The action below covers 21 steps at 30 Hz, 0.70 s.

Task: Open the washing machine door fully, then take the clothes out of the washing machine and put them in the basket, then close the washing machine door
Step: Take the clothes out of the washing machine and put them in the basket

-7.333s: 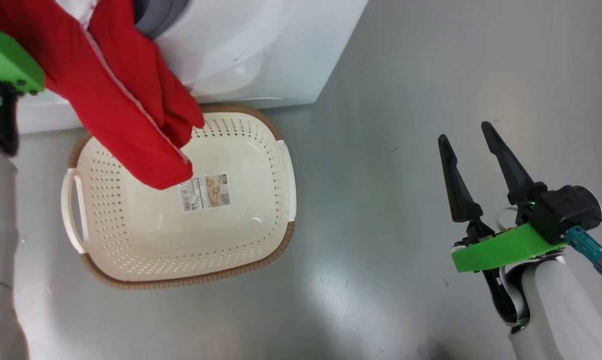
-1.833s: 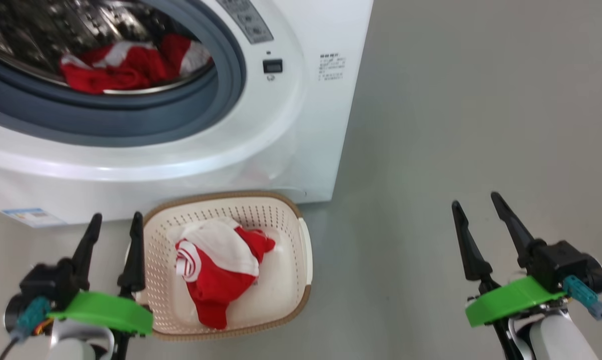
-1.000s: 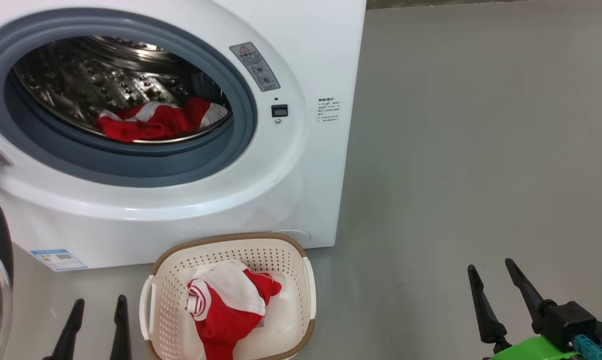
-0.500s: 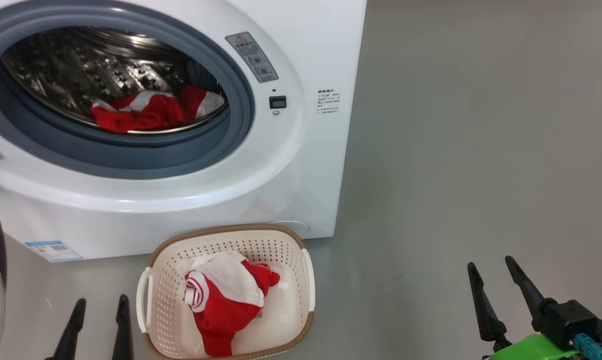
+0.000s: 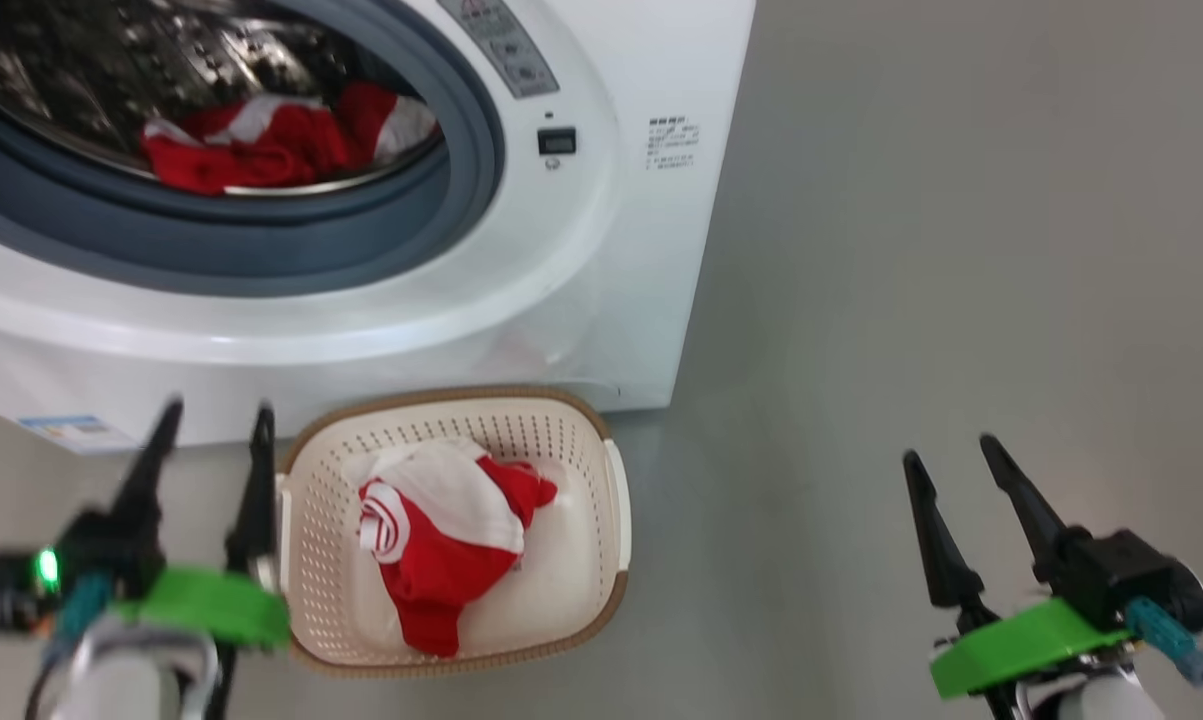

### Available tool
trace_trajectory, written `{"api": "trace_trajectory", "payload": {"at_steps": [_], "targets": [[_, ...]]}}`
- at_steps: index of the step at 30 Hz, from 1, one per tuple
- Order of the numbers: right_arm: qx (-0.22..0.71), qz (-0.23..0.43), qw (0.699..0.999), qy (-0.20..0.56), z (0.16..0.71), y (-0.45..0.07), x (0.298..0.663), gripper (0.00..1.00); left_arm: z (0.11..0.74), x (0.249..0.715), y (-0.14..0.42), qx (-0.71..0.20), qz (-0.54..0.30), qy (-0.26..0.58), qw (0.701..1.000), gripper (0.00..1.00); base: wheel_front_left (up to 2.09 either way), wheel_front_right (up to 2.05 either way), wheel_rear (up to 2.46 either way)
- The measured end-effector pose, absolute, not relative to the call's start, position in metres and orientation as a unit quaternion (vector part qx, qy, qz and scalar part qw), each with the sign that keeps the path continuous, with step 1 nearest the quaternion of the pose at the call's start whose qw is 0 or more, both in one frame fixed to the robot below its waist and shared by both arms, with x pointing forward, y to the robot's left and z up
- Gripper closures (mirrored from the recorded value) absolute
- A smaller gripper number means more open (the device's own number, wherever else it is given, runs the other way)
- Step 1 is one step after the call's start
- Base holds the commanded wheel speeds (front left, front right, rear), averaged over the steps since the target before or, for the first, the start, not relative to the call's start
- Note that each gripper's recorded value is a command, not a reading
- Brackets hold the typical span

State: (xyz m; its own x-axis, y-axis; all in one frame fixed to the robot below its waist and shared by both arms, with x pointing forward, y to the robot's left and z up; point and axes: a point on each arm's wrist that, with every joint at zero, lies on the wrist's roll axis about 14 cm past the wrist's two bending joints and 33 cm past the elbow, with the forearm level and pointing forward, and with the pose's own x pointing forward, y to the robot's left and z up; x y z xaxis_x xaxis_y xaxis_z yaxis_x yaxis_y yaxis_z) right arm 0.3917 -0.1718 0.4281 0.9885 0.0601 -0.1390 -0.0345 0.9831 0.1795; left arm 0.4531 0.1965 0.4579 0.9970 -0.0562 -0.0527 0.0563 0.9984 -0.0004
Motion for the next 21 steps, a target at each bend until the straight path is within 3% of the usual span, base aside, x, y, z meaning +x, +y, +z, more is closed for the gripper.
{"api": "trace_trajectory", "payload": {"at_steps": [10,21], "targets": [[0.104,0.041,0.991,0.077,0.414,-0.159,0.430,0.00,0.454,0.557,0.186,0.115,-0.067,0.046,0.990,0.00,0.00,0.00,0.00],[0.115,0.027,0.988,0.102,0.390,-0.166,0.438,0.00,0.427,0.622,0.188,0.215,-0.075,0.109,0.968,0.00,0.00,0.00,0.00]]}}
